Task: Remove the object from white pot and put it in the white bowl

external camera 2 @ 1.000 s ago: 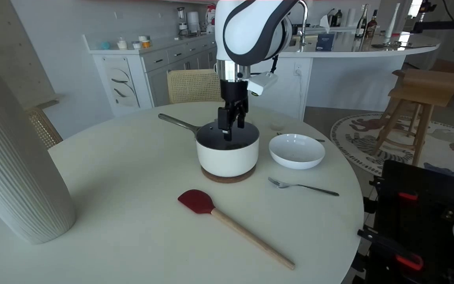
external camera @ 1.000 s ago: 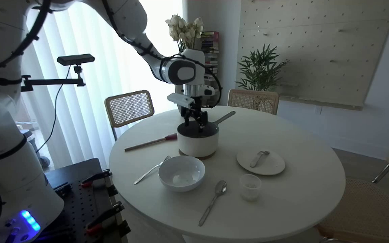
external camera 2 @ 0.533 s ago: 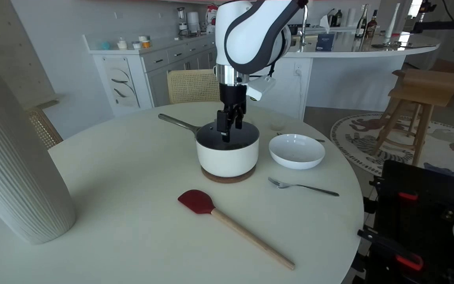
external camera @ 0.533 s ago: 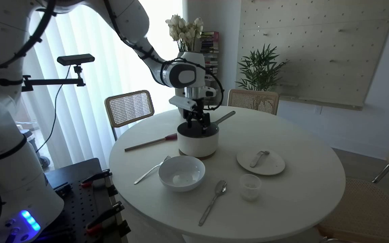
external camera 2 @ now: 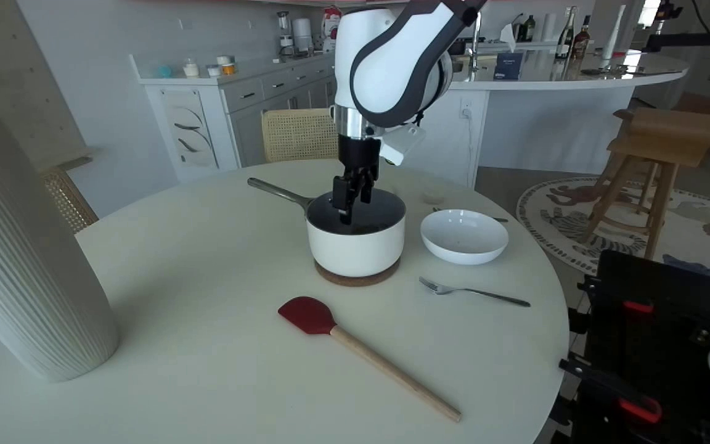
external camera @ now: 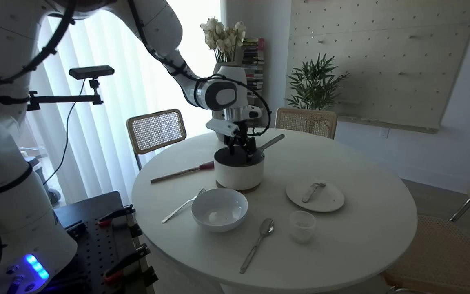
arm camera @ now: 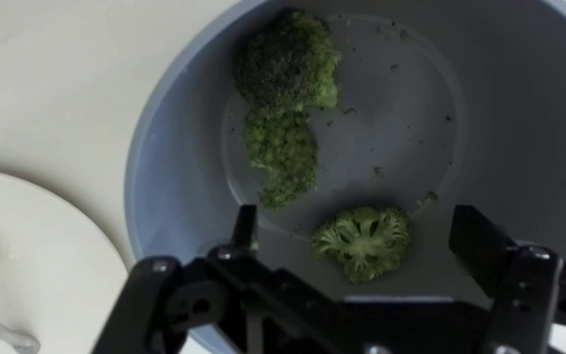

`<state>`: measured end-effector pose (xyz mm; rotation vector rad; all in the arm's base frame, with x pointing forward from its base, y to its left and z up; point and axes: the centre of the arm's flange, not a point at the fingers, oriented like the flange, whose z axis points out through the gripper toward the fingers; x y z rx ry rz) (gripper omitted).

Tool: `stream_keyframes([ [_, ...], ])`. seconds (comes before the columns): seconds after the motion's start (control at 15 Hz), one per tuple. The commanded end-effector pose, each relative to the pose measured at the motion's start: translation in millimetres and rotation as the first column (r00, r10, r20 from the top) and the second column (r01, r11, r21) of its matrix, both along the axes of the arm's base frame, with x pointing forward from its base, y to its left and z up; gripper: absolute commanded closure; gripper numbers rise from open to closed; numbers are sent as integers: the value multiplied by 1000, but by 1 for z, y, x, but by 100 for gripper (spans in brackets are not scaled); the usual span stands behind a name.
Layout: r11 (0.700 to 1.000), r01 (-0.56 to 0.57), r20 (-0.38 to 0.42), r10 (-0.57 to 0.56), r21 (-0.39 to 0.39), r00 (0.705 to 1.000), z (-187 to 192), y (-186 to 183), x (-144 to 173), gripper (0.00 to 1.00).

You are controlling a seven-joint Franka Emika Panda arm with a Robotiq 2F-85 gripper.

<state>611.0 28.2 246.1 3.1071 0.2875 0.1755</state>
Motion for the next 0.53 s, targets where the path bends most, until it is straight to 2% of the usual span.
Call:
stream_keyframes([
  [0.0, 999, 12, 43, -10, -36, 999, -3, 7, 7, 0],
  [0.47, 997, 14, 70, -9, -70, 998, -18, 12, 13, 0],
])
